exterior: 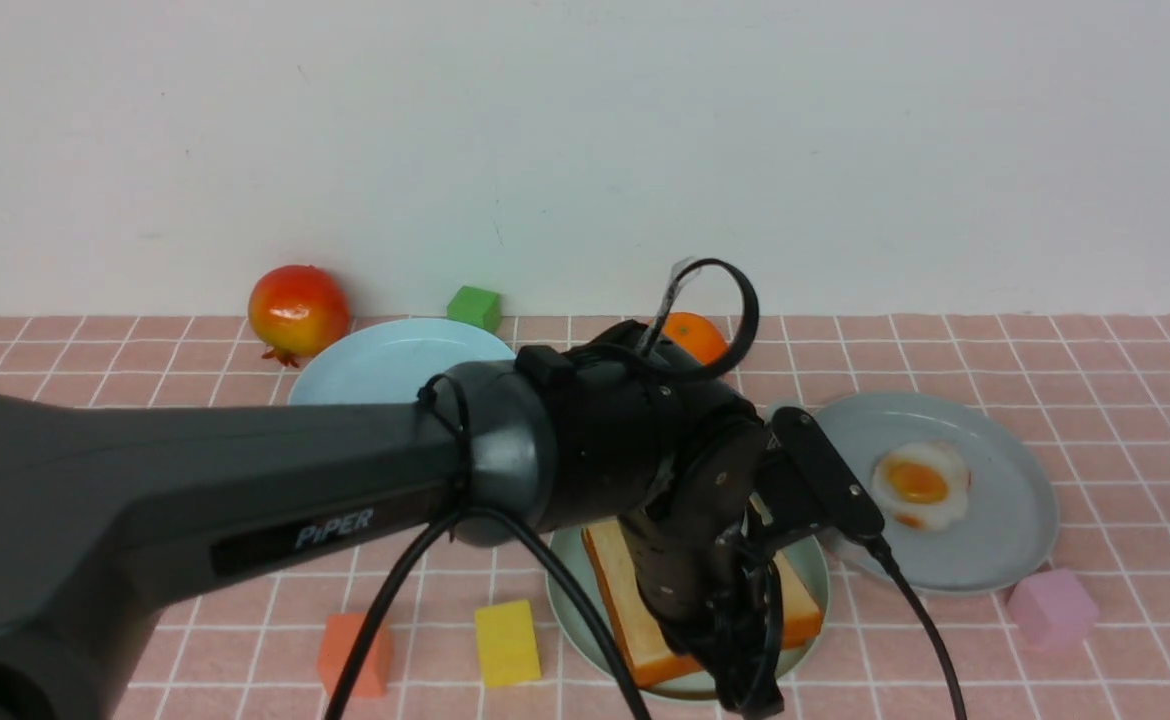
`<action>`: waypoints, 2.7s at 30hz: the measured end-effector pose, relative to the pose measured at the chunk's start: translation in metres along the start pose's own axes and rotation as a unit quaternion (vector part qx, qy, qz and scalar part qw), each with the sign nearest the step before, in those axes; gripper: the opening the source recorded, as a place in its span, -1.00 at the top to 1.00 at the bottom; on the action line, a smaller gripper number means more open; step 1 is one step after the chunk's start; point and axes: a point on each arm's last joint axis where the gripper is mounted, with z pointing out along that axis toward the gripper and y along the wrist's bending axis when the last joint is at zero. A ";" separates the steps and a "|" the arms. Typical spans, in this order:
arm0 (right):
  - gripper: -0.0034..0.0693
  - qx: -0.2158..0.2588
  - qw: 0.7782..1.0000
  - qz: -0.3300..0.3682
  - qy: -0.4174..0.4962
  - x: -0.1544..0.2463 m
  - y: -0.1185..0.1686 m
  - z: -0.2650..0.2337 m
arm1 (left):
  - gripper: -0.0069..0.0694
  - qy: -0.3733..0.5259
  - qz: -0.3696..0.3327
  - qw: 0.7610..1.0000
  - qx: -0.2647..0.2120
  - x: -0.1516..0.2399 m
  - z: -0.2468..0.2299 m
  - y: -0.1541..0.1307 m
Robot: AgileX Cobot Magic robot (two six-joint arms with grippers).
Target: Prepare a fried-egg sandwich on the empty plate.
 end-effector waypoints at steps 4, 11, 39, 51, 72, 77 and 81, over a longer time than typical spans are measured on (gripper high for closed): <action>0.84 -0.005 1.000 0.002 0.004 0.001 0.001 0.000 | 0.59 -0.001 -0.001 1.000 0.001 0.000 0.000 0.000; 0.84 -0.009 1.000 0.004 0.008 0.001 0.002 0.000 | 0.27 -0.002 -0.001 1.000 0.001 0.000 0.000 0.000; 0.82 -0.010 1.000 0.004 0.008 0.001 0.002 0.000 | 0.79 -0.225 -0.078 0.971 -0.009 -0.002 -0.193 -0.001; 0.82 -0.005 0.999 -0.038 0.012 0.004 0.001 0.003 | 0.79 -0.460 -0.155 0.874 0.000 0.175 -0.265 -0.051; 0.91 -0.016 0.998 -0.055 -0.002 0.006 0.004 0.015 | 0.79 -0.562 -0.206 0.801 0.011 0.274 -0.227 -0.076; 0.90 -0.016 0.998 -0.055 -0.002 0.006 0.004 0.015 | 0.79 -0.554 -0.205 0.807 0.014 0.274 -0.225 -0.077; 0.90 -0.011 0.999 -0.049 -0.004 0.006 0.004 0.016 | 0.79 -0.548 -0.204 0.811 0.016 0.275 -0.224 -0.077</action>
